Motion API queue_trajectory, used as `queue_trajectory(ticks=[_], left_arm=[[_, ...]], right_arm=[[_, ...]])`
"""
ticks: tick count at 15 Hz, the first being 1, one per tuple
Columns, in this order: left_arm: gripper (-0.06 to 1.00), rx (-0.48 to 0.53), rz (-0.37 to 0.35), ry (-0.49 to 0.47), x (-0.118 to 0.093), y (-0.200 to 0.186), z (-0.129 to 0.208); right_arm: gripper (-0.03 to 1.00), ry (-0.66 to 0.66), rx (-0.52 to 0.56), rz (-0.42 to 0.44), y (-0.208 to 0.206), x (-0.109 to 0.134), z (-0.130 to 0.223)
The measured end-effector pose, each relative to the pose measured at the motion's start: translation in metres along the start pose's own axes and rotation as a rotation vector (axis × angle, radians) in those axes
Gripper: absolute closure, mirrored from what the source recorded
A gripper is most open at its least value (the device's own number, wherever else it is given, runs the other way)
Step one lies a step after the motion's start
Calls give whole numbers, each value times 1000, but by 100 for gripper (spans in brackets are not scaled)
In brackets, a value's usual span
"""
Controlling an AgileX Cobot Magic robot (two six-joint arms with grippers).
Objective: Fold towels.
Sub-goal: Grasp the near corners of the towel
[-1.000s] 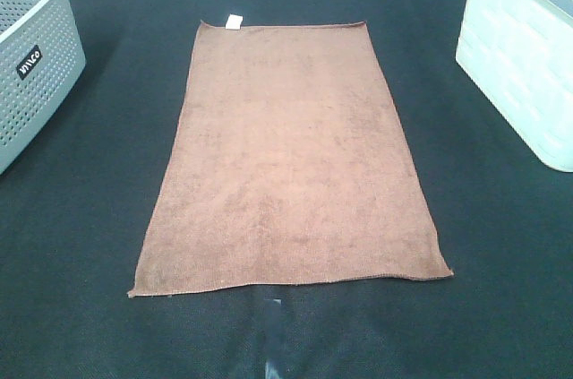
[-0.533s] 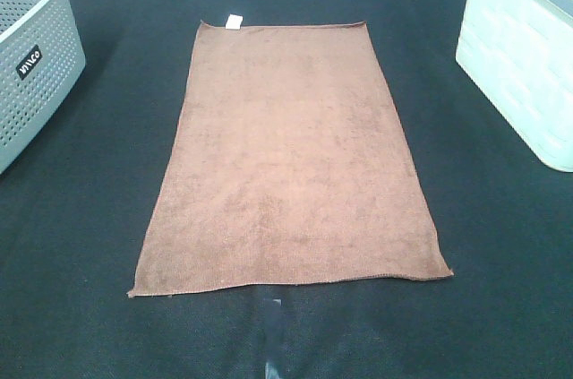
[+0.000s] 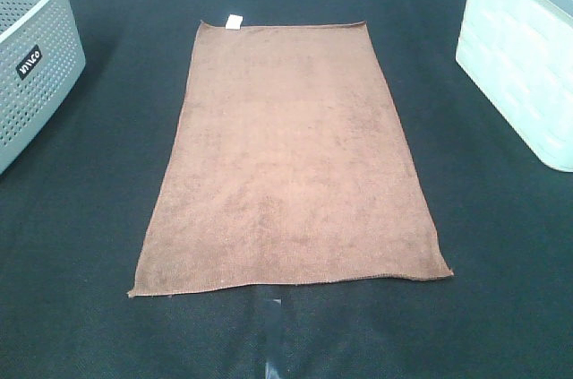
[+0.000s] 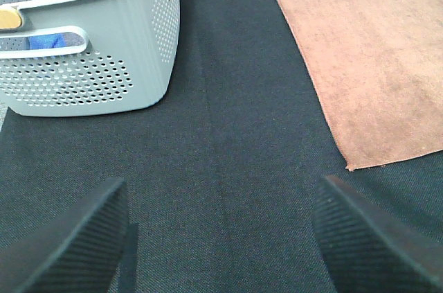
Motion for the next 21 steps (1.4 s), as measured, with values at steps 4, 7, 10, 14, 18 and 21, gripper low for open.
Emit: queue_trajectory(ticks=[4, 7, 10, 14, 18, 21], left_arm=[[23, 0, 0, 0, 0, 0, 0], [23, 0, 0, 0, 0, 0, 0], [23, 0, 0, 0, 0, 0, 0], [23, 0, 0, 0, 0, 0, 0], [23, 0, 0, 0, 0, 0, 0], [23, 0, 0, 0, 0, 0, 0]], right_arm=[[17, 0, 0, 0, 0, 0, 0], [17, 0, 0, 0, 0, 0, 0], [17, 0, 0, 0, 0, 0, 0], [17, 0, 0, 0, 0, 0, 0], [17, 0, 0, 0, 0, 0, 0], [17, 0, 0, 0, 0, 0, 0]])
Point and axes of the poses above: a point on each arm's last joint axis where the gripper is mounted, y pointing out along that axis toward the gripper, x along the wrist's bending axis when the last joint is at zero, z = x × y, the point moved 10 cm from there along y, pointing out along that axis toward the gripper, and after that the axes turned 7 degrees about -y, right-handed, at the moved point
